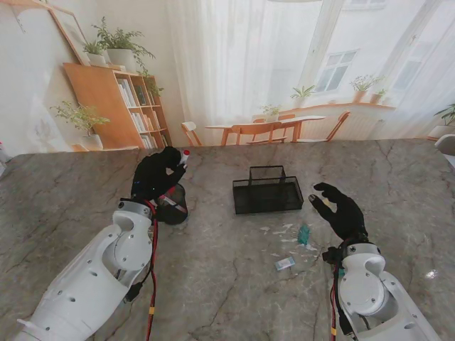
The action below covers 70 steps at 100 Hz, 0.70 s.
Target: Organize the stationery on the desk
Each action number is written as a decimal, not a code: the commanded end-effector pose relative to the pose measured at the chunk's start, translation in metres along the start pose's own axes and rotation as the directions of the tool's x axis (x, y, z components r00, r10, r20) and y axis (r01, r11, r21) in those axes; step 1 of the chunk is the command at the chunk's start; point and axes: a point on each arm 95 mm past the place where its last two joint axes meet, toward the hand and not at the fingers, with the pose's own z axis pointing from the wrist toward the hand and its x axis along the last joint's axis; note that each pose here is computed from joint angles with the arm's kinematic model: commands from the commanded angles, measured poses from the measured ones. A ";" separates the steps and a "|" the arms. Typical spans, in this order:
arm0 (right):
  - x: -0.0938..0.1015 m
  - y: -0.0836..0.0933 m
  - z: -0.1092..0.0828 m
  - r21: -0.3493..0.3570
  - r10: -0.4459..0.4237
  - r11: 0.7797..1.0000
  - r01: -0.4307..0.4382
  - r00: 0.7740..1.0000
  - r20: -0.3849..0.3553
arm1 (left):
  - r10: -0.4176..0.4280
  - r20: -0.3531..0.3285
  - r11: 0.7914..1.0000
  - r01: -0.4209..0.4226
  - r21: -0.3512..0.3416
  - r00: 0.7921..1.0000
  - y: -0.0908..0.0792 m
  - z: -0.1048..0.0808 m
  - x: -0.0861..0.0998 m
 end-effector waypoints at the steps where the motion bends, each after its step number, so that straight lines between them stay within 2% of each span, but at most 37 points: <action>1: 0.000 -0.003 0.000 0.019 0.002 1.000 -0.002 1.000 0.000 | 0.005 0.017 1.000 -0.005 -0.011 1.000 0.003 0.003 -0.004; 37: 0.000 -0.005 0.003 0.035 0.002 0.999 -0.002 1.000 -0.001 | 0.035 0.051 0.997 -0.032 -0.071 0.998 0.019 0.007 -0.017; 70: 0.000 -0.006 0.004 0.042 0.003 0.999 -0.003 1.000 0.001 | 0.042 0.062 0.994 -0.036 -0.099 0.997 0.023 0.007 -0.023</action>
